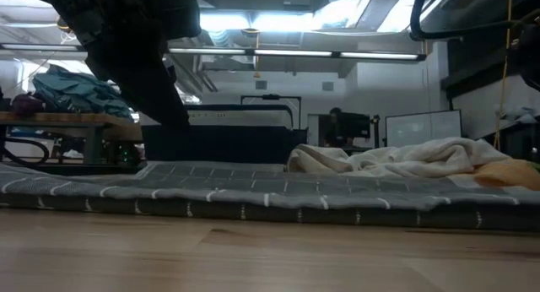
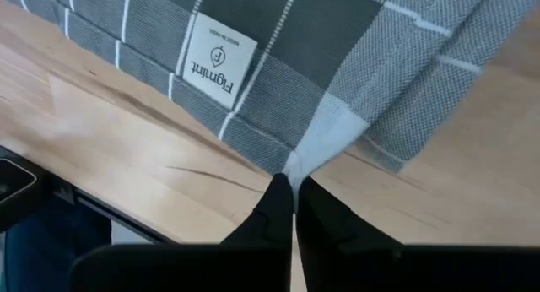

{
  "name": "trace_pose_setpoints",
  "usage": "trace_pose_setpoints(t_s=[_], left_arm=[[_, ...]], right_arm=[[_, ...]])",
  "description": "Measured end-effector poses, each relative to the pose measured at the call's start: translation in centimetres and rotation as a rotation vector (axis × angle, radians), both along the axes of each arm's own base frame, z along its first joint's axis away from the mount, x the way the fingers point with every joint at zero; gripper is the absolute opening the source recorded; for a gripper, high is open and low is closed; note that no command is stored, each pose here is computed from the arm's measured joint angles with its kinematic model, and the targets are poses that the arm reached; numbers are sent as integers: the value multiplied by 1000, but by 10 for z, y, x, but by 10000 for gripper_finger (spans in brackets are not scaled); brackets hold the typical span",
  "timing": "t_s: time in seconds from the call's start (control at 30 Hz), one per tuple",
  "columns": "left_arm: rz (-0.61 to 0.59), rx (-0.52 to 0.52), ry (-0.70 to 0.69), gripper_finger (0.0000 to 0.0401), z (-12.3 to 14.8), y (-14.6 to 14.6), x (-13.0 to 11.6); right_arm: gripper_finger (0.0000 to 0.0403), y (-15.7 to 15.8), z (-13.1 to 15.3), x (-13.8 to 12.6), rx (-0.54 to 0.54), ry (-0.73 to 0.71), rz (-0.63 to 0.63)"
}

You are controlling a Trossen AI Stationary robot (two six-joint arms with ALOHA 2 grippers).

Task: Fold towel
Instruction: Fold the gray patterned towel

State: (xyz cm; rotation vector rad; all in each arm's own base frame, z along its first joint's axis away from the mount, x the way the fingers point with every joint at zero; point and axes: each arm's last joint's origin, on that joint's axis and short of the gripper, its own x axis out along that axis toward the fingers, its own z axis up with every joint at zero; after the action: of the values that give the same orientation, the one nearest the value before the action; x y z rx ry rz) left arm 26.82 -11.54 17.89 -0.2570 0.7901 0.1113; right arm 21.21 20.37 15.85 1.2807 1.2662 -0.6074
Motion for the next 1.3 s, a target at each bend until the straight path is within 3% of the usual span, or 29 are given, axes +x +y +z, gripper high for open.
trace_pose_setpoints(t_s=[0.5,0.77,1.1,1.3], left_arm=[[-1,0,0,143,0,0,0],[-110,70,-11,144,1,-9,-3],[-158,66,-94,143,7,-18,-1],[-127,30,-89,143,7,-18,-1]], right_arm=[[23,7,0,-6,11,-4,38],[23,4,12,5,-181,-313,16],[24,5,10,3,-162,-270,89],[24,5,8,-3,-97,-161,148]])
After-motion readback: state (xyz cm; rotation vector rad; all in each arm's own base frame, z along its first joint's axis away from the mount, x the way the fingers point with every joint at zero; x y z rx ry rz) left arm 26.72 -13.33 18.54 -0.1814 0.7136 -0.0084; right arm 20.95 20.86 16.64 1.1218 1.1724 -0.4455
